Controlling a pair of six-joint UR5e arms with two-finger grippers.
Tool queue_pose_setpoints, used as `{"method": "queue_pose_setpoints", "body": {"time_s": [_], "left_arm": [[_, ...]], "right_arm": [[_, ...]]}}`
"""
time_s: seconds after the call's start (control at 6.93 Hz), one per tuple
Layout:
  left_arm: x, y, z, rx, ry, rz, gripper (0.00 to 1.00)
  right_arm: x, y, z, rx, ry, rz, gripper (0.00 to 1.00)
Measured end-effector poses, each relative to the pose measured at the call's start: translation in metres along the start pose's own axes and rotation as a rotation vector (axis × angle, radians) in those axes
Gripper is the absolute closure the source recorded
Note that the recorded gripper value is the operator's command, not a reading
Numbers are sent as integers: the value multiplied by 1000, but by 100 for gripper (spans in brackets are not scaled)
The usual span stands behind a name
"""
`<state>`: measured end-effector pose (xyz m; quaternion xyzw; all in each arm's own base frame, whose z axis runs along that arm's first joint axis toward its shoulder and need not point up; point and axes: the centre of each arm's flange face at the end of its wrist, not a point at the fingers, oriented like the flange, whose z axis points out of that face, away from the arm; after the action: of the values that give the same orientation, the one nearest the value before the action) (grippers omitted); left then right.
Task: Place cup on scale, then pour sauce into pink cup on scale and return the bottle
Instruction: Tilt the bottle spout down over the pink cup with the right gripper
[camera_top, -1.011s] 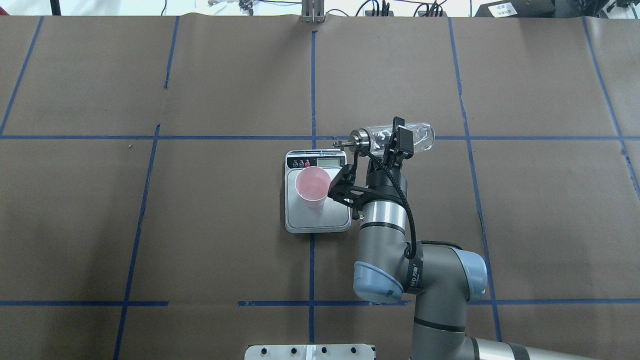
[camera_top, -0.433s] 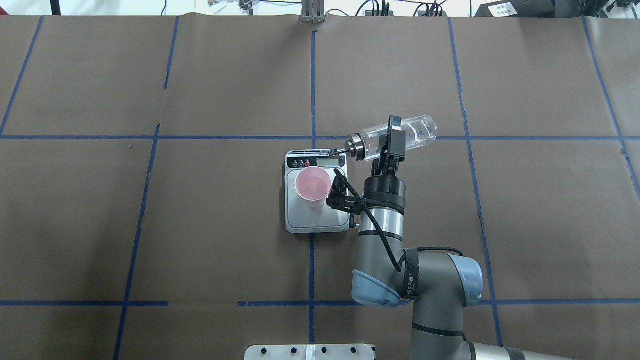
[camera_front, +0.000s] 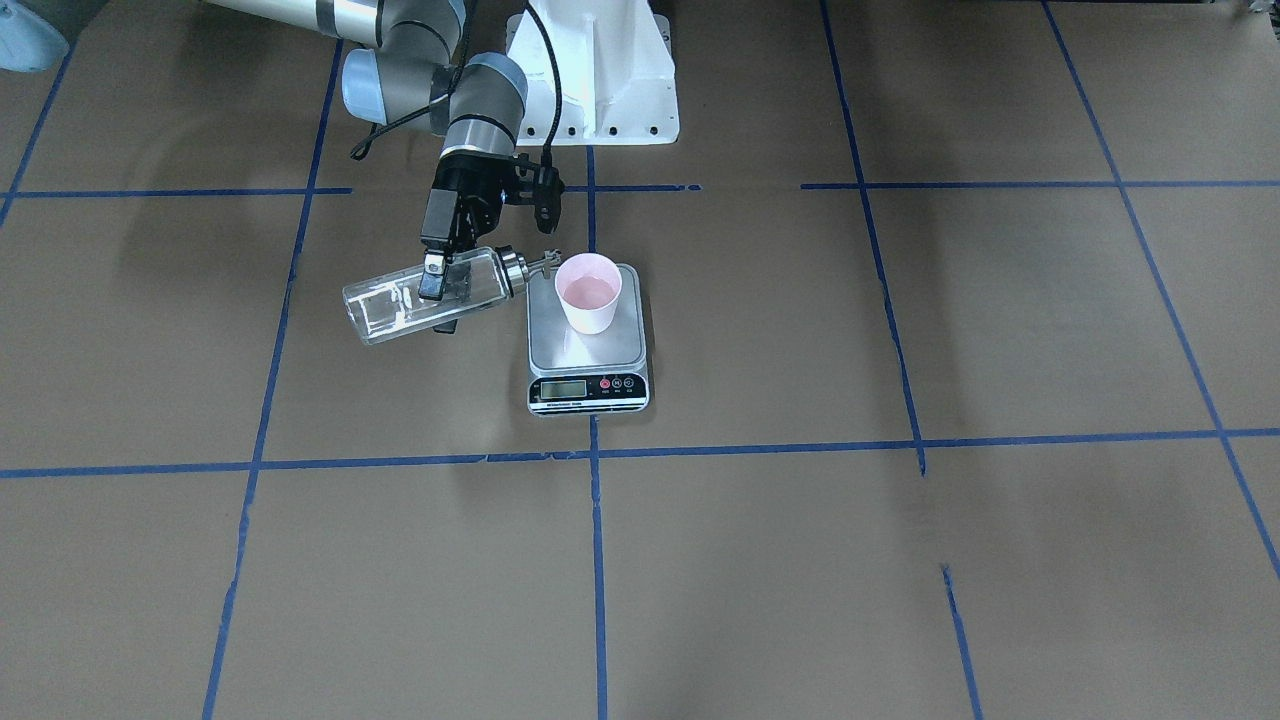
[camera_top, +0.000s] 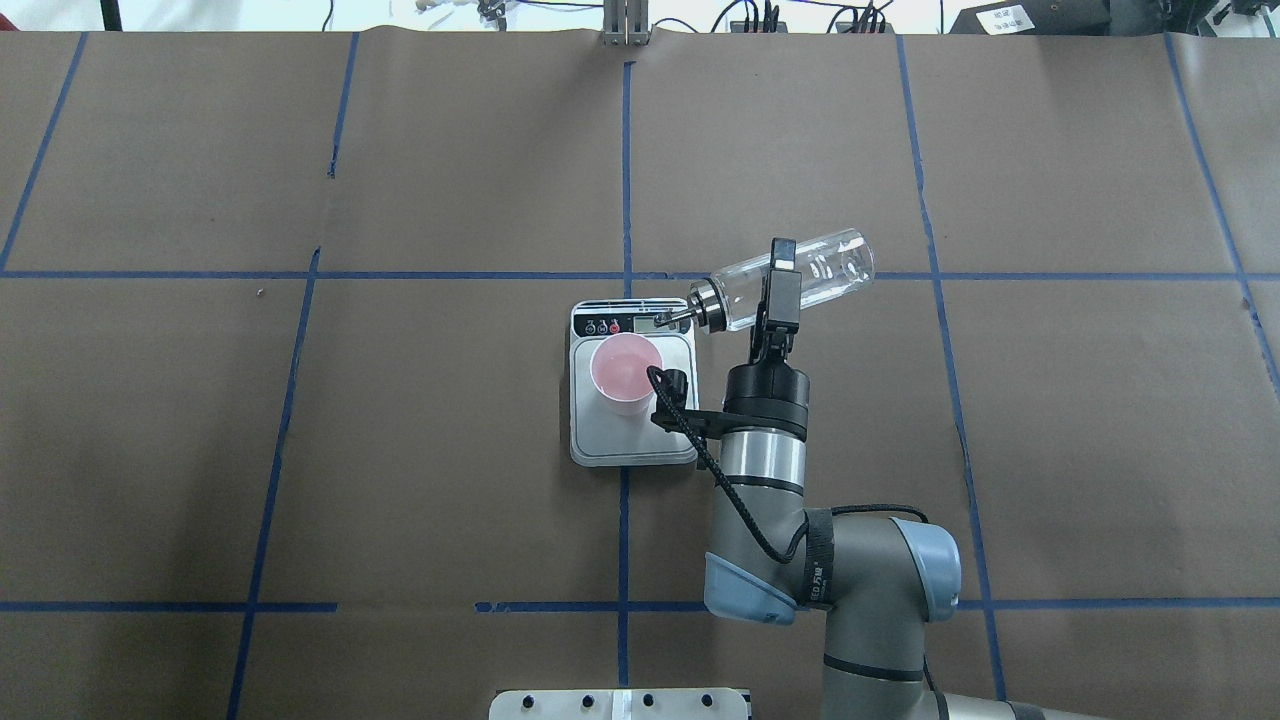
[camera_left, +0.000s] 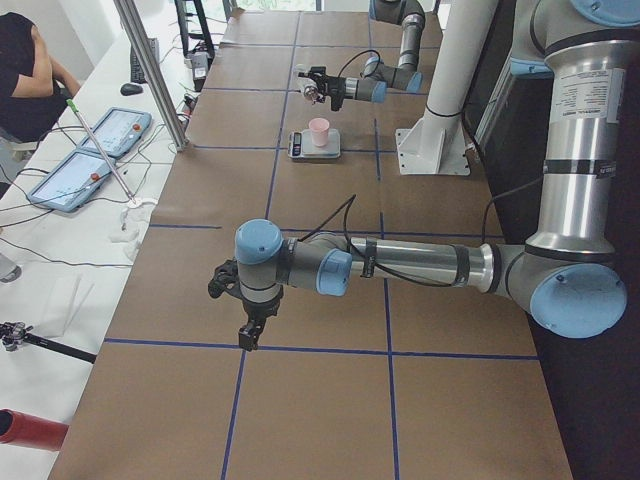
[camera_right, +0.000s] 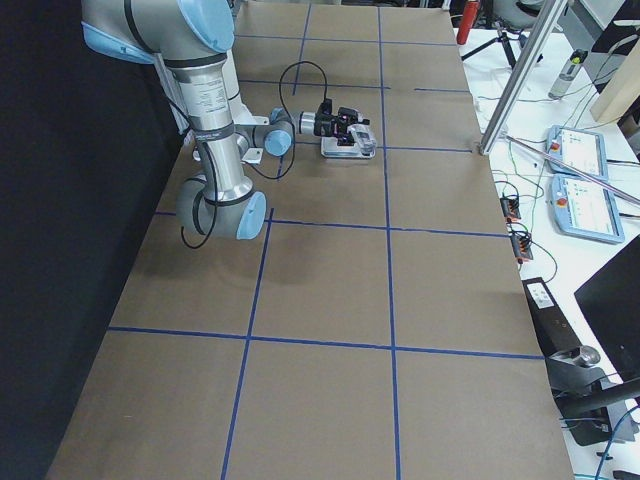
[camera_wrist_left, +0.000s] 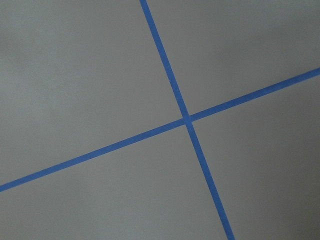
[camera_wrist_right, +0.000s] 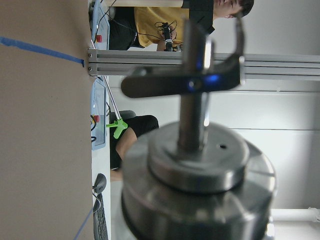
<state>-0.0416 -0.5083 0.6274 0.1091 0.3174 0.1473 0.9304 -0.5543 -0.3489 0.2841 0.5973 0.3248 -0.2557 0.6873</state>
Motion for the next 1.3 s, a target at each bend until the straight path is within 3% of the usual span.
{"method": "queue_pose_setpoints", "body": {"time_s": [0.58,1.3], "left_arm": [[-4,-3,5,-8,0,-3,0],[-9,-12,8,-13,2,-5,0]], "right_arm": [[-4,0,-6,8,101,-167,100],[1,-5,-9,-1,162,-339,100]]}}
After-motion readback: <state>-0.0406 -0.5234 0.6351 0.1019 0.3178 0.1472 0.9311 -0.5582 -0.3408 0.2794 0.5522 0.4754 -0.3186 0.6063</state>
